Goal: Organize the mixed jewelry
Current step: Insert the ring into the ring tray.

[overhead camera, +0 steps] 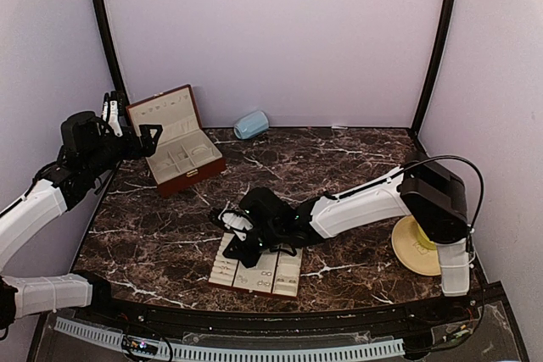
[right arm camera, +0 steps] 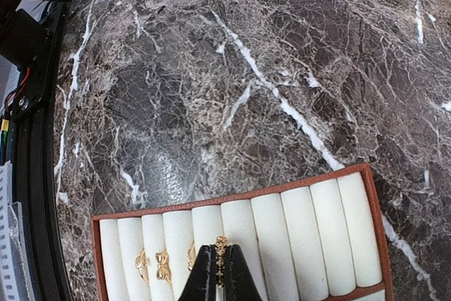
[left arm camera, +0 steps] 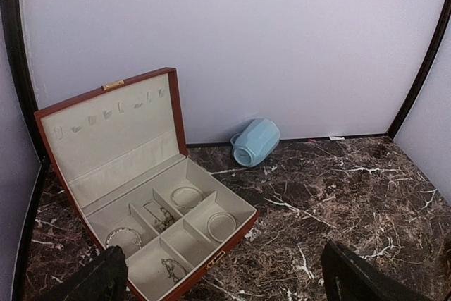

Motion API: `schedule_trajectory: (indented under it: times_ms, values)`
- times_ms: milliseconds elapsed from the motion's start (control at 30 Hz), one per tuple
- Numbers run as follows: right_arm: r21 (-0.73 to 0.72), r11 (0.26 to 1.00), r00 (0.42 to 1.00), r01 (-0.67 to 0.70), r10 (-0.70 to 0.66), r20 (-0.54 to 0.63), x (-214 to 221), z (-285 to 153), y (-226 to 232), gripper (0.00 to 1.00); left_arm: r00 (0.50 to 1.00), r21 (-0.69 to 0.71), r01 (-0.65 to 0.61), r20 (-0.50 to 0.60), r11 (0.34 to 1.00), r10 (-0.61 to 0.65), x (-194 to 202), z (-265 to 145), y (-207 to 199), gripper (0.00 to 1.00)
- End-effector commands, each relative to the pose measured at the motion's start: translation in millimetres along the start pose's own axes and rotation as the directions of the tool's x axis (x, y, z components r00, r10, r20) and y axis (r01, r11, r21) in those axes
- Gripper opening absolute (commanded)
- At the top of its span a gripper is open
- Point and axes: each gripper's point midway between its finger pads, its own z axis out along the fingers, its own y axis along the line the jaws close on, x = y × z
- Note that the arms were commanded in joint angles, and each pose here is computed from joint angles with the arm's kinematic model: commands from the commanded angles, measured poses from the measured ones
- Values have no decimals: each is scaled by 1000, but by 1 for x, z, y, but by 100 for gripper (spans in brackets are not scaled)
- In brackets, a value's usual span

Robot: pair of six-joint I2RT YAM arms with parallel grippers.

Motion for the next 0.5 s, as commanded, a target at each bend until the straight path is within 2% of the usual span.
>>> schedule_trajectory:
  times_ms: [0,467]
  values:
    - [-32,999,999,31,-32,-21,3,5,9,0,1000,8,-19,19,1000,19,-2,-2,0,99]
    - [-105,991,995,88,-91,-27,3,1,22,0,999,16,-26,18,1000,26,0,-2,-1,99]
